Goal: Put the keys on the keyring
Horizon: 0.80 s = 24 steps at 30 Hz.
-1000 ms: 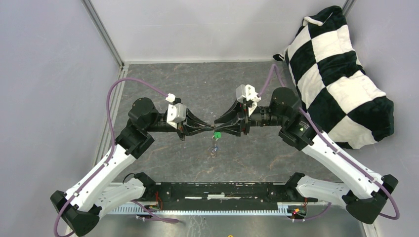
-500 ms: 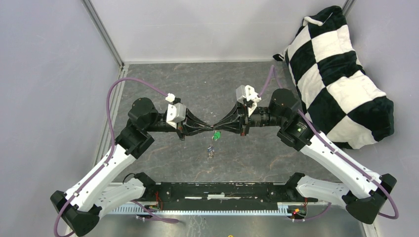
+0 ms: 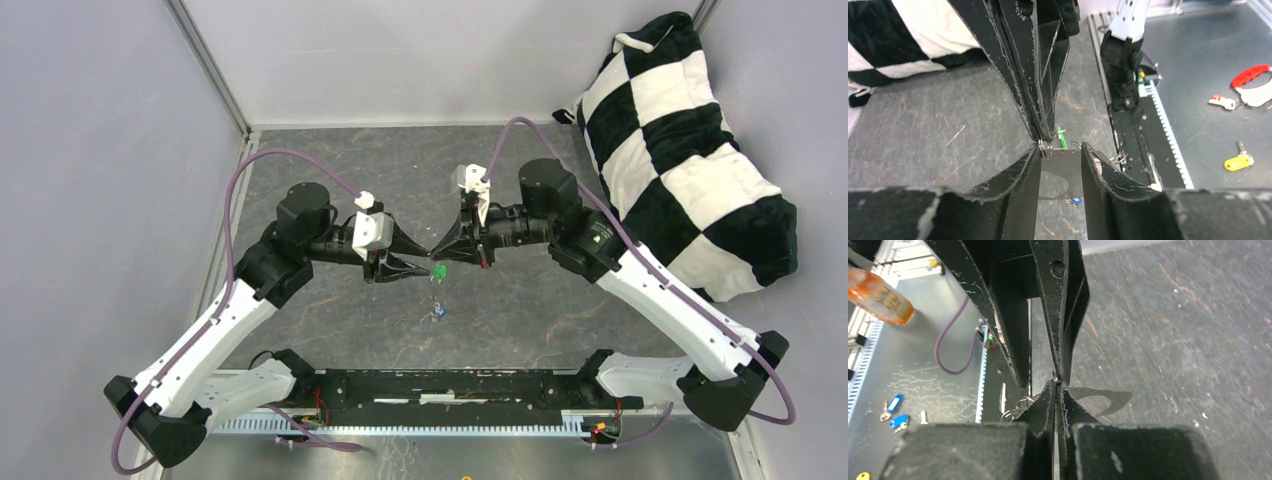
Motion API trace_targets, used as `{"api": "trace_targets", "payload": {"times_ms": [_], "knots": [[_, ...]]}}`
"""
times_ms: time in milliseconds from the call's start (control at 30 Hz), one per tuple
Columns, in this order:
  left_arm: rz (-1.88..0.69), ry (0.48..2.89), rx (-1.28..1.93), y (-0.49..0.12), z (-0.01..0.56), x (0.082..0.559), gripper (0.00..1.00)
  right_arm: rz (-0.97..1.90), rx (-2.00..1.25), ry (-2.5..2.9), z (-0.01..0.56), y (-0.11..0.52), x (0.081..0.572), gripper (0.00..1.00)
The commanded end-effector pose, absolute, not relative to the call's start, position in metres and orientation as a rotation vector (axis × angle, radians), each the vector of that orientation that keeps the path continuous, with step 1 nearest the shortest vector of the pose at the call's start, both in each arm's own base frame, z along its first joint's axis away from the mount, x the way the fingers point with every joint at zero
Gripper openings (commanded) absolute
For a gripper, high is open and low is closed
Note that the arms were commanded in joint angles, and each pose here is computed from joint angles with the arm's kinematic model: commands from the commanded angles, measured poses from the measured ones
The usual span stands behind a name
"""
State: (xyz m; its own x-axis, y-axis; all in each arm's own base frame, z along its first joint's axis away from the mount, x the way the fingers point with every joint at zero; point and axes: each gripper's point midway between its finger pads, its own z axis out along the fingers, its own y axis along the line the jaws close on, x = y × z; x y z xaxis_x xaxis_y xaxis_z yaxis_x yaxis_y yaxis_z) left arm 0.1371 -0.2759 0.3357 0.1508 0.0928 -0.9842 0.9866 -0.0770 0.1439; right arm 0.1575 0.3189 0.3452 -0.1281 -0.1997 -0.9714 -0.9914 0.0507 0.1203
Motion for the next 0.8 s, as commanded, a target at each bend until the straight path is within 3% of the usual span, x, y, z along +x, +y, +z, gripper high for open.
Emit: {"api": "trace_targets", "payload": {"times_ms": [0, 167, 533, 767], "knots": [[-0.992, 1.134, 1.524, -0.269, 0.322, 0.141, 0.4, 0.997, -1.296, 1.559, 0.34, 0.308, 0.172, 0.0], [-0.911, 1.166, 1.541, -0.269, 0.312, 0.155, 0.3, 0.89, -1.342, 1.634, 0.329, 0.313, 0.176, 0.0], [-0.887, 1.172, 1.599, -0.265, 0.291, 0.154, 0.28, 0.828, -1.395, 1.646, 0.33, 0.34, 0.17, 0.0], [-0.844, 1.134, 1.664, -0.259, 0.282, 0.149, 0.03, 0.852, -1.432, 1.631, 0.332, 0.354, 0.164, 0.0]]}}
